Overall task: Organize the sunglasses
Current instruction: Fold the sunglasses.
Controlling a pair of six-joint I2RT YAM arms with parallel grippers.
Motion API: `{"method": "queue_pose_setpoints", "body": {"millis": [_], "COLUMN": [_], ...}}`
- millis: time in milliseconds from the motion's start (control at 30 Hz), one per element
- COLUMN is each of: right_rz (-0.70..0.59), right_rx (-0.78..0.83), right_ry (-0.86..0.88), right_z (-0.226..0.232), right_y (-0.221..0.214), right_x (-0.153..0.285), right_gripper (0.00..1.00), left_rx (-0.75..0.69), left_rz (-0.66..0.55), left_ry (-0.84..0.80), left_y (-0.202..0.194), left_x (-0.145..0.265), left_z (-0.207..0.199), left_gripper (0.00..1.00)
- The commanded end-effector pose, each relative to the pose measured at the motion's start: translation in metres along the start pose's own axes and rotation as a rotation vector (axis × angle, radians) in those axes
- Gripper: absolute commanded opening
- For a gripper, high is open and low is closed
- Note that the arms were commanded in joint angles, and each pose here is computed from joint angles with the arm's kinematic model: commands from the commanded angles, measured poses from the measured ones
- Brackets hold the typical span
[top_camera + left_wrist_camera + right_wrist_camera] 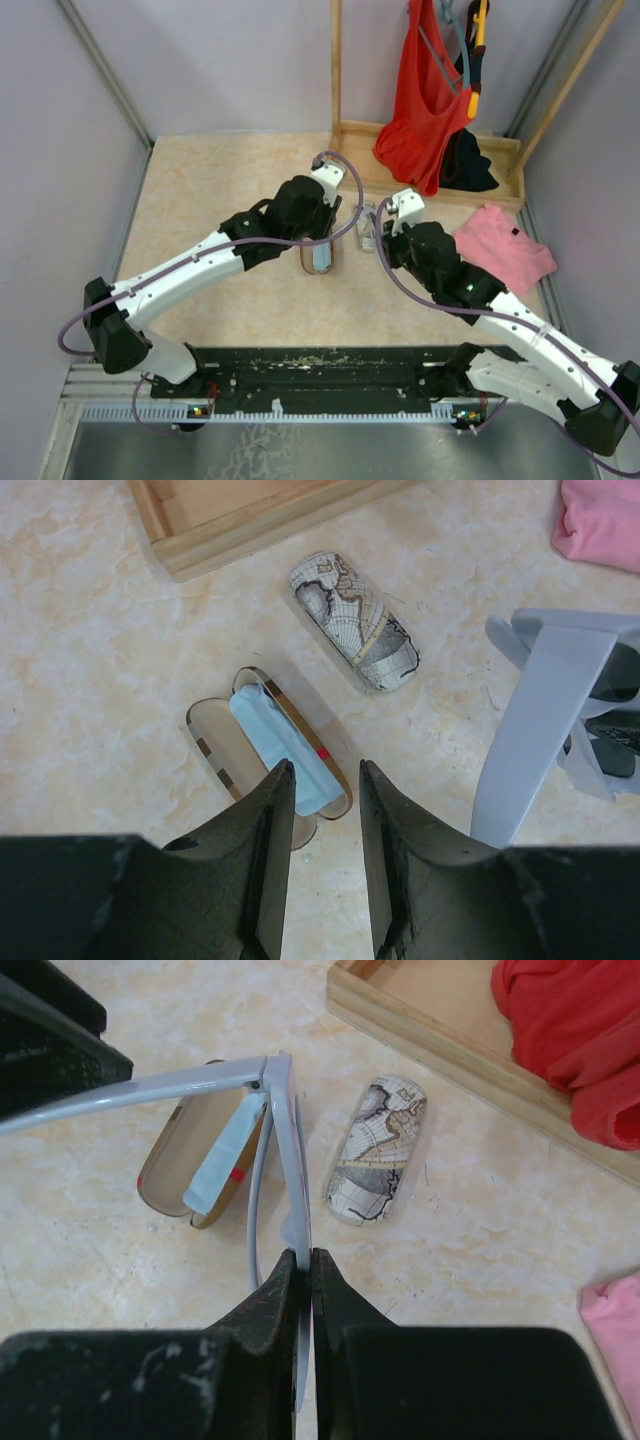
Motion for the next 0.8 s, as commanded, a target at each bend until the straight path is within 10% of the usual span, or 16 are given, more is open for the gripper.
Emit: {"method": "queue_pose_setpoints", "body": {"millis": [0,767], "right_rz": [-0.122,-0.113], "right_rx": [-0.066,-0.346], "right_ry": [-0.063,-0.022], "right_z": [-0.009,0.015], "right_y": [0.039,0.060], "right_x": [0.004,-0.025], "right_gripper": [0.00,0.00], "left_rx": [0.003,0.020], "left_rz": [0.014,0.027], "left_ry": [-0.040,-0.044], "left_y": [-0.007,-0.010], "left_x": [-0.004,-0.029], "left_z": [-0.012,-0.047], "left_gripper": [0.38,0.36]}}
Point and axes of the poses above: each gripper's point midway between its finger pads, its own x axis back along the fingers, its own z axis along the line the jaws close on, y = z × x, the point moved 6 cm from there along x, back along the fingers, and after that the axes turned 15 degrees about x, right-handed, at the moved point
